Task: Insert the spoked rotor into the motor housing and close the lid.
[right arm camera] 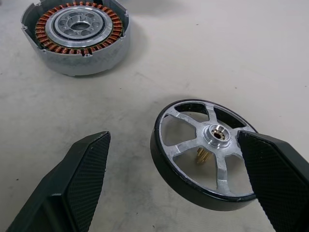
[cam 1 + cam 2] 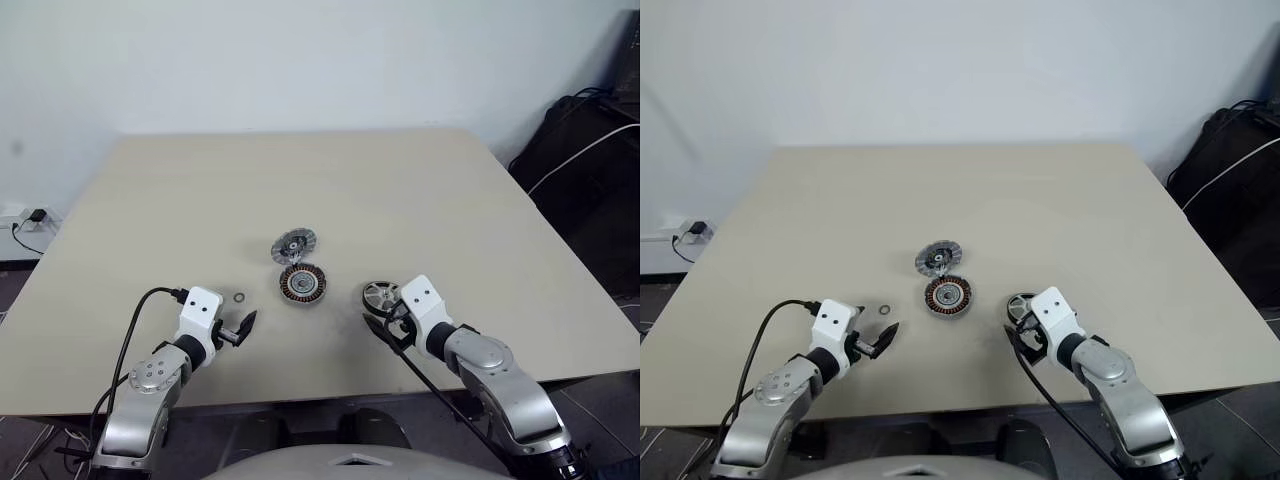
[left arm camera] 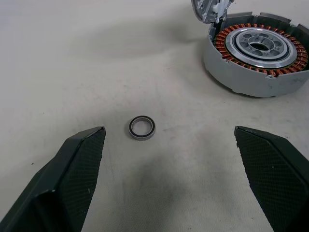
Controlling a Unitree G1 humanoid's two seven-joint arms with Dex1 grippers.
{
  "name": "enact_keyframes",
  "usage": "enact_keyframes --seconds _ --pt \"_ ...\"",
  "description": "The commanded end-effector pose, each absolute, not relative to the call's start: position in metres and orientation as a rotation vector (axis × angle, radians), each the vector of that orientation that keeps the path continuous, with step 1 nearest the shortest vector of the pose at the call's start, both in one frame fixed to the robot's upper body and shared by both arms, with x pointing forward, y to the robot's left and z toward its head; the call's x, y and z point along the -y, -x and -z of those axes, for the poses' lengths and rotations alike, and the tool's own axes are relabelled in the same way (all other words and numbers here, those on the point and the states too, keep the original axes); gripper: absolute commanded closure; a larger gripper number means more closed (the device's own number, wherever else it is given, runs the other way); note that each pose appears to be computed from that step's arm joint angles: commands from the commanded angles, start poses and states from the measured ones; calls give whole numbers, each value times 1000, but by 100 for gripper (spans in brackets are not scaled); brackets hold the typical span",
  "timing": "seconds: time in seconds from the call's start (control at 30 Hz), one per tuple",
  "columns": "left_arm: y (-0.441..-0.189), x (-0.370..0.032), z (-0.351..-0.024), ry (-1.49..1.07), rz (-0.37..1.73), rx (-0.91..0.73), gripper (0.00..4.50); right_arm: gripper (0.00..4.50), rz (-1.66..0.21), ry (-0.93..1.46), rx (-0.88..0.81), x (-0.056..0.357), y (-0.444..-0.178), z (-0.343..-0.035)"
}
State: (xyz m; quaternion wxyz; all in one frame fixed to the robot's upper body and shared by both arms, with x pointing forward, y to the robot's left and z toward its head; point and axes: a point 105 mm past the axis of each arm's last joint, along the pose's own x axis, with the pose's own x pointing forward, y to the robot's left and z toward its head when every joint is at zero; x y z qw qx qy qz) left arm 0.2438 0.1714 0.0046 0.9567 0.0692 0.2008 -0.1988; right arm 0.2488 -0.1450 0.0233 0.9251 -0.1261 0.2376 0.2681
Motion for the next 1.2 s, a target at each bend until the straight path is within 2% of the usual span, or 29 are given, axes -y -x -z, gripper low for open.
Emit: enact_keyframes --seconds 0.03,0.47,0.97,1.2 --pt "-250 -171 -17 -139 397 -359 0 3 -544 263 -456 144 -253 -31" --pt "-253 -173 -17 -122 378 -362 0 3 -537 257 -453 143 -253 -31" --pt "-288 -180 1 -130 295 -475 0 3 -536 251 -445 140 -255 -32" --pt "-296 -179 10 -160 303 -510 0 3 -531 246 -444 140 -254 -32"
